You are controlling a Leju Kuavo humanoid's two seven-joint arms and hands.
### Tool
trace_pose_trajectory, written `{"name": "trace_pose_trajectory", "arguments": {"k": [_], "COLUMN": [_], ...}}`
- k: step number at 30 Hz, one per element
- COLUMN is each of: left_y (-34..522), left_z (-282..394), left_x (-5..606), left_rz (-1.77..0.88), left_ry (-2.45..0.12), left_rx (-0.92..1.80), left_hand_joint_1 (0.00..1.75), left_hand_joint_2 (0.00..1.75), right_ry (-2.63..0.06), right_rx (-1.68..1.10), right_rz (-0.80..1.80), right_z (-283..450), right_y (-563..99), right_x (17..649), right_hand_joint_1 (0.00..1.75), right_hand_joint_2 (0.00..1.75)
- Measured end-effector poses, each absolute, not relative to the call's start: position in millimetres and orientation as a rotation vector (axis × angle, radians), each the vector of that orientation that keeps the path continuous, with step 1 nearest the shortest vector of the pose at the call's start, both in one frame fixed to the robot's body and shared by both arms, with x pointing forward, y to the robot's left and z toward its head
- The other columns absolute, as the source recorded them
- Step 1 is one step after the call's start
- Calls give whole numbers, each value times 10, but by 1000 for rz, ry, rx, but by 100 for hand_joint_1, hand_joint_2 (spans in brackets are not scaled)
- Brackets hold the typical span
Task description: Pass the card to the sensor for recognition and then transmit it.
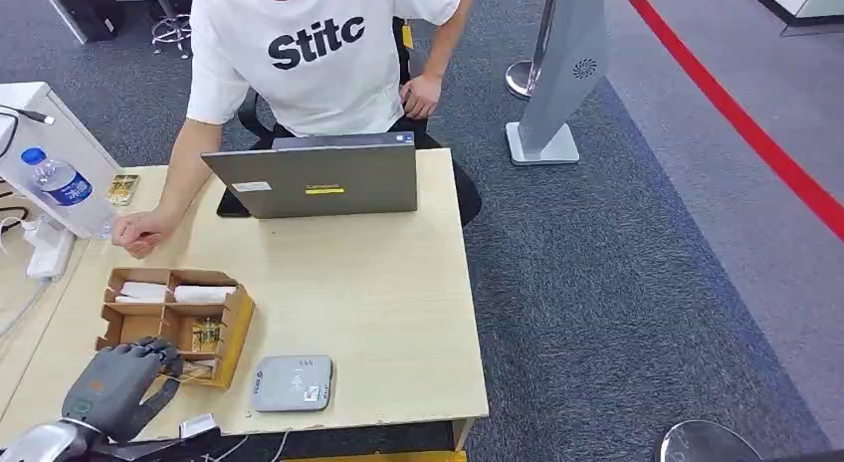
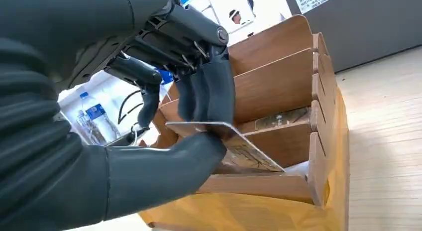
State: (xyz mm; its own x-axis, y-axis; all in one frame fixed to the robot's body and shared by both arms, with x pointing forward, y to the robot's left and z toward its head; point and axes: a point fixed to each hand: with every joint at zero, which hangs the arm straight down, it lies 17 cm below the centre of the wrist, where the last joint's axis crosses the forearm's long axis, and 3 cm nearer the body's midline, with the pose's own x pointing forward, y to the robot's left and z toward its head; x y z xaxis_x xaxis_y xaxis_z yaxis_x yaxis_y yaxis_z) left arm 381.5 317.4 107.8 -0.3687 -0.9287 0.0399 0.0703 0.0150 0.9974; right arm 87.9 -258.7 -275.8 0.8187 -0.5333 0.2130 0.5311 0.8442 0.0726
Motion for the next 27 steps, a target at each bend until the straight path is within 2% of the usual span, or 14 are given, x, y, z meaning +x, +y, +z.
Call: {"name": "trace_pose_trajectory", "arguments": {"k": [15, 27], "left_y": [3325, 3291], "left_z": [938, 1700], "left_x": [3774, 4071], "left_rz": [-1509, -1280], "left_ry": [-1346, -1575], "left_rx": [891, 1083], "left_hand_joint_1": [175, 175], "left_hand_joint_2": [175, 175], "right_ry": [-221, -233], "right_rx": [16, 7], "right_rz": [-549, -550], "right_z": [-2760, -2757], "right_y": [-2567, -2578], "right_x": [868, 885], "right_hand_joint_1": [0, 0], "right_hand_joint_2": [175, 175]}}
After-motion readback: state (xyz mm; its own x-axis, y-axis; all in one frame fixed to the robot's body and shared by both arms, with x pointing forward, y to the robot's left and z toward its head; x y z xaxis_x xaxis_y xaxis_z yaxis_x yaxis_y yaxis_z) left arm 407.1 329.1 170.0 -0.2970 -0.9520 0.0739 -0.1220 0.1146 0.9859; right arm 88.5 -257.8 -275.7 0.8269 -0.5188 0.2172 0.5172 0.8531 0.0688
